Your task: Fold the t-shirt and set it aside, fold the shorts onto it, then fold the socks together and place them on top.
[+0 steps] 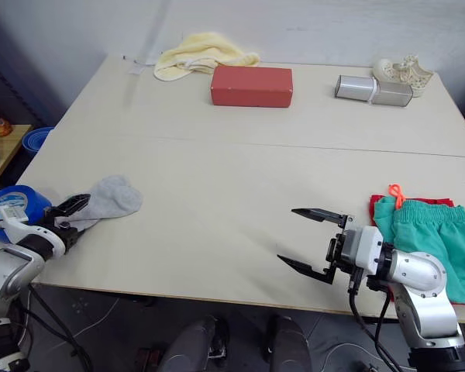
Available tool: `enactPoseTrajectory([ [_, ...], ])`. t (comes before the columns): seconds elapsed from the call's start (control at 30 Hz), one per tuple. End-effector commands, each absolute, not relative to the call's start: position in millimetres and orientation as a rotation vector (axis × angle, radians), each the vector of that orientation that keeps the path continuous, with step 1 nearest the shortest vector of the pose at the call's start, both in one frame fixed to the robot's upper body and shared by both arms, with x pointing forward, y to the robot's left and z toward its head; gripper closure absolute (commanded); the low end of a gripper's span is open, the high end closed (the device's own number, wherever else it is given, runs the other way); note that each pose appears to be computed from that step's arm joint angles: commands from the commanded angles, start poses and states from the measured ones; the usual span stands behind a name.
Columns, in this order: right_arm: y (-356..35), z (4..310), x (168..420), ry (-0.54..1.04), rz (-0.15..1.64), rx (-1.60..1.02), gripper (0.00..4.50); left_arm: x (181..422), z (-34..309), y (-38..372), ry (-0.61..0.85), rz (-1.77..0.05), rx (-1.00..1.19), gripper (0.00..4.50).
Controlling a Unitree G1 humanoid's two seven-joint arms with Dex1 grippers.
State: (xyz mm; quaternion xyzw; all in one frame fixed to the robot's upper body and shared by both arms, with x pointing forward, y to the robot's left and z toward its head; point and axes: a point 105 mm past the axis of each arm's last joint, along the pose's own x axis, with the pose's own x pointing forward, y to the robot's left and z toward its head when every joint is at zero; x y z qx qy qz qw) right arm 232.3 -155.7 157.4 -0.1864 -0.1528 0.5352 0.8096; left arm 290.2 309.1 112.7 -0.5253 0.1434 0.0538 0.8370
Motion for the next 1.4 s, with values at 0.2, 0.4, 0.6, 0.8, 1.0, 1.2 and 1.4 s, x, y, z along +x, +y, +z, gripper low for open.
enactPoseTrajectory([
  [0.2, -154.1, 164.3, 225.7, -0.351, 1.112, -0.406, 0.0, 296.4, 84.9, 305.4, 0.372, 0.179, -1.143, 2.83],
  [0.4, -156.0, 161.1, 223.8, -0.33, 1.08, -0.404, 0.0, 304.1, 85.9, 295.8, 0.355, 0.119, -1.128, 4.45],
  [0.6, -165.0, 159.0, 220.7, -0.299, 1.042, -0.426, 0.0, 303.5, 95.6, 268.8, 0.41, -0.106, -0.944, 4.45],
  [0.8, -184.5, 158.5, 215.5, -0.248, 0.986, -0.465, 0.0, 296.5, 113.9, 197.5, 0.548, -0.554, -0.737, 4.45],
  [1.0, -194.5, 155.9, 203.8, -0.198, 0.962, -0.483, 0.0, 298.2, 118.8, 125.3, 0.659, -0.882, -0.593, 4.45],
  [1.2, -195.8, 156.0, 195.1, -0.181, 0.931, -0.484, 0.0, 305.1, 118.2, 75.3, 0.67, -1.072, -0.488, 4.45],
  [1.4, -197.4, 152.3, 183.3, -0.142, 0.91, -0.486, 0.0, 305.9, 105.6, 50.7, 0.697, -1.08, -0.487, 4.45],
])
